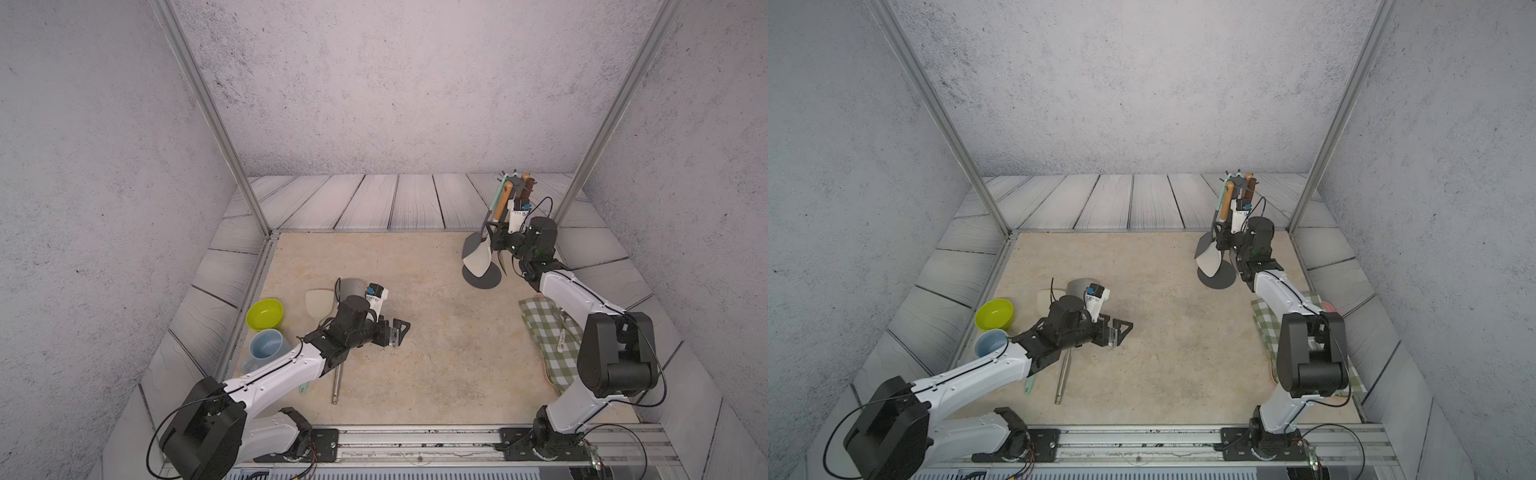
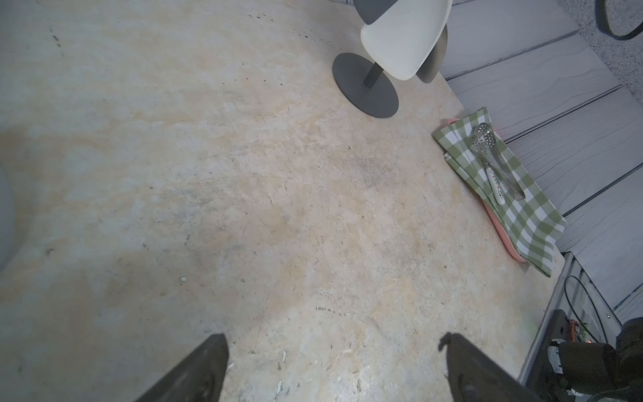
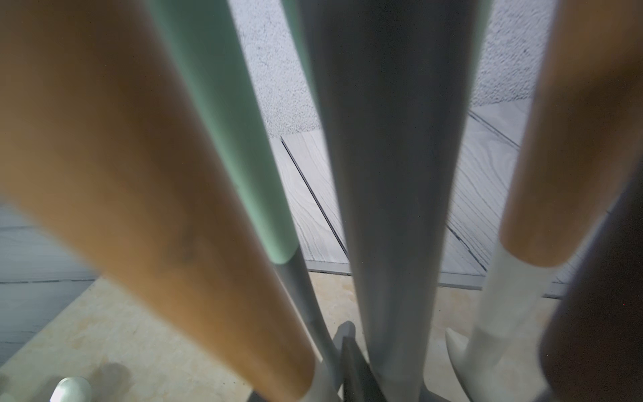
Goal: Take the spatula off the kitchen utensil rack
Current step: Take off the spatula from the rack.
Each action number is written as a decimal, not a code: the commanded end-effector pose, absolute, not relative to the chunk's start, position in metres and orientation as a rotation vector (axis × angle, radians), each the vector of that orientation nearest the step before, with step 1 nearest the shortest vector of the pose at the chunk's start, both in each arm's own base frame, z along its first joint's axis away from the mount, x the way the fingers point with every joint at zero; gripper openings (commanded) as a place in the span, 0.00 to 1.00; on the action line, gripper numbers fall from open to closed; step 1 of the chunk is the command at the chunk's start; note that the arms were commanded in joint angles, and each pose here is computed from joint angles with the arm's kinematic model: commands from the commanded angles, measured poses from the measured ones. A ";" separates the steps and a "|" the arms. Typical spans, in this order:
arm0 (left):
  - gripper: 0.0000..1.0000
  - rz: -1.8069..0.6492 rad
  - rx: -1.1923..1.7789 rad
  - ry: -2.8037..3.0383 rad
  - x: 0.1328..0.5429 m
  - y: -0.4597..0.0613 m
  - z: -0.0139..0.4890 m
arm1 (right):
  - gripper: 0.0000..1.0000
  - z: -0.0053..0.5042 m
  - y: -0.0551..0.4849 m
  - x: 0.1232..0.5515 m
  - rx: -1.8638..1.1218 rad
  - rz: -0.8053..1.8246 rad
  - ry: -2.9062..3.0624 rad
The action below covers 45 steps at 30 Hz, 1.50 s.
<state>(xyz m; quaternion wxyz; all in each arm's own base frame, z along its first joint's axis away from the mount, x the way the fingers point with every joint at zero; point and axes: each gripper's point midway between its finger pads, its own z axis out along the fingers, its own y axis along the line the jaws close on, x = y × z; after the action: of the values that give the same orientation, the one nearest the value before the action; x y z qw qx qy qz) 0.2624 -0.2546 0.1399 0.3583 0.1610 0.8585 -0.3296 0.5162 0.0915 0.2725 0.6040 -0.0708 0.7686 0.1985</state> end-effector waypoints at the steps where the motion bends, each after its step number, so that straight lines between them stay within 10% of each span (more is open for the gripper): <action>1: 0.99 -0.872 0.434 2.179 0.266 -0.263 0.152 | 0.16 0.280 0.091 0.517 -0.151 0.456 1.773; 9: 0.99 -0.877 0.437 2.188 0.267 -0.265 0.149 | 0.00 0.287 0.089 0.504 -0.188 0.417 1.772; 45: 0.99 -0.868 0.445 2.189 0.267 -0.267 0.148 | 0.00 0.327 0.129 0.420 -0.430 0.611 1.804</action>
<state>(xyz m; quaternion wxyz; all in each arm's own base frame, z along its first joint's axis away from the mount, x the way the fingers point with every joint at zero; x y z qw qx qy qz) 0.2629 -0.2602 0.1323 0.3460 0.1656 0.8626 -0.3297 0.4336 0.1168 0.2937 0.5385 -0.1562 0.7935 0.2367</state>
